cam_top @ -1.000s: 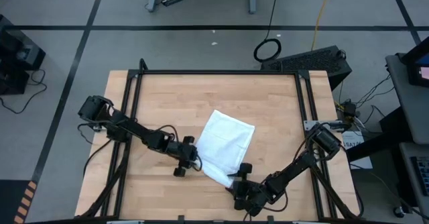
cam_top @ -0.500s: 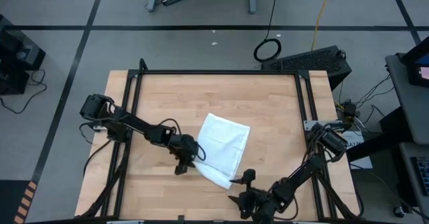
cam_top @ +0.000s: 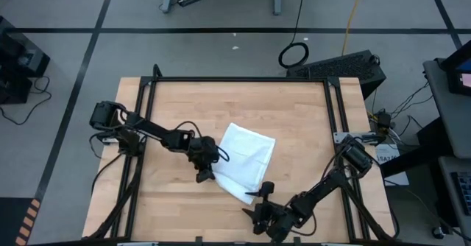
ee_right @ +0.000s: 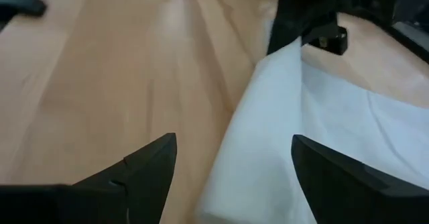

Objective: Roll towel
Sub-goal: Roll the white towel

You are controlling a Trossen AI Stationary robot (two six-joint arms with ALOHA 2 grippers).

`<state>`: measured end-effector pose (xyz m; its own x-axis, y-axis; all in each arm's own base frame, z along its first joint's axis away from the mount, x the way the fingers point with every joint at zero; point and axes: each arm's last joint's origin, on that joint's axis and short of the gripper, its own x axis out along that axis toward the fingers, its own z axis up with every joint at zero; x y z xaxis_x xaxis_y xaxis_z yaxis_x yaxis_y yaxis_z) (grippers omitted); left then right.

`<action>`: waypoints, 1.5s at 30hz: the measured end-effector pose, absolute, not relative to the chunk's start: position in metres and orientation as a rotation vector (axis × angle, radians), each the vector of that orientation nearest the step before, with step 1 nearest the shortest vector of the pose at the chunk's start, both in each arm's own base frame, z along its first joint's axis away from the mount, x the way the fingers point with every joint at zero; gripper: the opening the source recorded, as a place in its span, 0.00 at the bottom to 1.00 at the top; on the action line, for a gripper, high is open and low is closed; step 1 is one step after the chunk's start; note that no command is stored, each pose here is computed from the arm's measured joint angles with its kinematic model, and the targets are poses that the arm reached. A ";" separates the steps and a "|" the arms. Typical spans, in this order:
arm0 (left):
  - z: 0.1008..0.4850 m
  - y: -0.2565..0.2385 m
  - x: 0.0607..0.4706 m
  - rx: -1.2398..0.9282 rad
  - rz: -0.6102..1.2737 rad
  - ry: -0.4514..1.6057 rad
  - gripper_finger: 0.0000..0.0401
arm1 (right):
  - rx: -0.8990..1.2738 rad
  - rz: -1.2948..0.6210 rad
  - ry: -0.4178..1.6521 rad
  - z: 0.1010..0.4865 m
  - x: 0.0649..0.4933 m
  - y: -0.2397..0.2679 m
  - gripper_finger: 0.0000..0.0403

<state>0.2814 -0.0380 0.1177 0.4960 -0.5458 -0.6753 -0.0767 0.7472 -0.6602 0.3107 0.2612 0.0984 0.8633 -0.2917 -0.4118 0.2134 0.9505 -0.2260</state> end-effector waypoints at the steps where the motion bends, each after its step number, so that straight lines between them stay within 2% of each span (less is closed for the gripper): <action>1: 0.118 -0.036 0.282 -0.699 -0.309 1.028 0.06 | -0.167 -0.279 0.453 0.099 0.313 0.259 0.71; 10: 0.118 -0.031 0.282 -0.709 -0.297 1.023 0.06 | -0.008 -0.304 0.532 0.090 0.324 0.240 0.66; 20: 0.119 -0.038 0.282 -0.732 -0.330 1.033 0.06 | 0.055 -0.327 0.620 0.084 0.321 0.233 0.46; 26: 0.123 -0.068 0.281 -0.749 -0.389 1.025 0.06 | 0.078 -0.316 0.652 0.083 0.321 0.232 0.36; 31: 0.123 -0.087 0.278 -0.707 -0.361 1.011 0.07 | 0.112 -0.263 0.703 0.083 0.321 0.232 0.29; 34: 0.122 -0.095 0.275 -0.675 -0.372 1.030 0.13 | 0.138 -0.245 0.728 0.086 0.320 0.233 0.23; 40: 0.120 -0.103 0.269 -0.589 -0.419 1.059 0.33 | 0.171 -0.190 0.776 0.099 0.314 0.236 0.11; 45: 0.131 -0.102 0.264 -0.549 -0.457 1.047 0.45 | 0.210 -0.160 0.820 0.105 0.312 0.234 0.05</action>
